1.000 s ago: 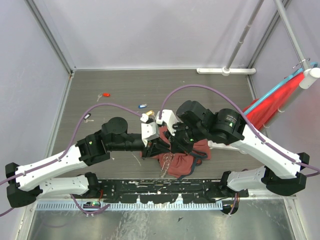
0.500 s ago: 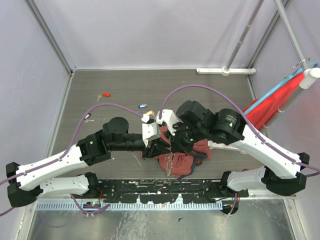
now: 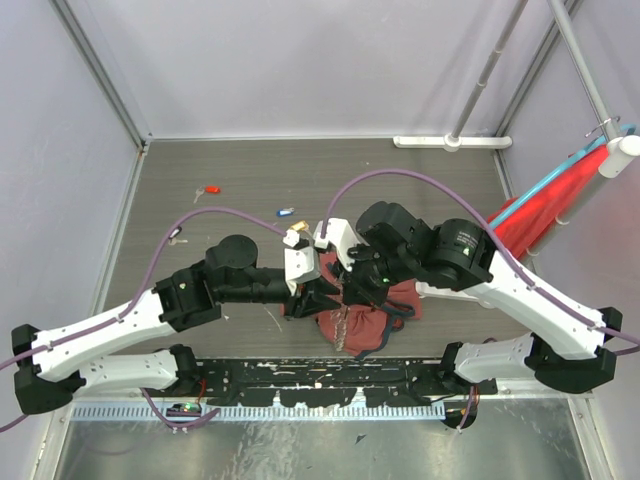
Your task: Put the keys on the keyring
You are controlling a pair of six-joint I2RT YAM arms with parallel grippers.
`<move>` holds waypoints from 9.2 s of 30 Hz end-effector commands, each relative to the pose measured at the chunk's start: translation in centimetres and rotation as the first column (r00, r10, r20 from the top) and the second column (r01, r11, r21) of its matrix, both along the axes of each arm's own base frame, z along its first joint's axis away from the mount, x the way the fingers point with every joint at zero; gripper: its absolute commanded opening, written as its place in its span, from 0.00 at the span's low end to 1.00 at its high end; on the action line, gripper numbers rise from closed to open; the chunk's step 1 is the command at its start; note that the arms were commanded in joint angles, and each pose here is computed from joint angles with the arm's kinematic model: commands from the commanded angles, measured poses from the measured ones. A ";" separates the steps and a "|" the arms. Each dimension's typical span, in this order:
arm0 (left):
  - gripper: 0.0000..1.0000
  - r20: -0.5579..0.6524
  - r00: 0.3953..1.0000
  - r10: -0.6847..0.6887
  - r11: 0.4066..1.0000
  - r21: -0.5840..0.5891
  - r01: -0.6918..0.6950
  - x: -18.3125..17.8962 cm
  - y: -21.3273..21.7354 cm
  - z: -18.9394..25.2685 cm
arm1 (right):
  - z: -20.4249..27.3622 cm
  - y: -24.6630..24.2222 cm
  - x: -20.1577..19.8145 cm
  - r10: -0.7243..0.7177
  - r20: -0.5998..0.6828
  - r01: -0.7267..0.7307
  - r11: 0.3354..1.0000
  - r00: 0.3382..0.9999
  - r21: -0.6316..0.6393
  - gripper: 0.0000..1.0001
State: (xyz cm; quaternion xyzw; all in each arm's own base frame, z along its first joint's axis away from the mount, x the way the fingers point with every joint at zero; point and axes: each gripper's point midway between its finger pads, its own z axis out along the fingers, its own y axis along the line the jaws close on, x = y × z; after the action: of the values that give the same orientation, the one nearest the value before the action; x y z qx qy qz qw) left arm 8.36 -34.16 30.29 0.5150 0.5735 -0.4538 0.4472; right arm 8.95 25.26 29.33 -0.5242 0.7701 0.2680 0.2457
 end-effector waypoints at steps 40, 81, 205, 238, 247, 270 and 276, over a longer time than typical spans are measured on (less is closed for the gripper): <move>0.31 -0.018 1.000 0.003 1.000 -0.030 -0.004 0.0 -0.3 1.1 | 1.9 0.9 -0.1 0.041 0.058 -0.047 0.994 0.997 0.103 0.01; 0.00 -0.015 0.999 0.028 0.996 -0.087 -0.029 0.1 0.1 1.7 | 3.2 1.5 0.4 -0.003 0.077 -0.011 0.984 0.997 0.178 0.01; 0.34 0.027 1.000 -0.004 0.981 -0.194 0.009 -0.9 1.2 6.2 | 8.3 0.6 -1.0 0.069 0.190 -0.127 0.941 0.979 0.313 0.01; 0.00 0.015 0.999 -0.041 0.979 -0.198 0.043 -1.2 0.2 6.5 | 8.5 1.1 -1.0 0.072 0.199 -0.139 0.927 0.977 0.347 0.01; 0.00 0.021 0.999 0.036 0.969 -0.245 -0.030 -0.4 1.4 7.3 | 11.2 -0.2 0.3 -0.127 0.216 0.000 0.863 0.968 0.506 0.33; 0.00 0.017 0.998 0.056 0.950 -0.308 -0.049 -0.5 2.1 8.3 | 11.1 0.8 -0.2 -0.254 -0.181 0.306 0.649 0.950 0.697 0.36; 0.00 0.017 0.998 0.058 0.950 -0.308 -0.050 -0.4 2.1 8.3 | 11.1 0.9 -0.3 -0.250 -0.179 0.302 0.652 0.952 0.695 0.22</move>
State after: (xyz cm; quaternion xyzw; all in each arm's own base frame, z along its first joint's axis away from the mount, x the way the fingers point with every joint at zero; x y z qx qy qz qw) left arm 7.93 -32.21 36.66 0.4438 0.5276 -0.5061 0.5183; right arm 8.92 26.00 37.66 -0.2664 0.7141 0.4913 0.4217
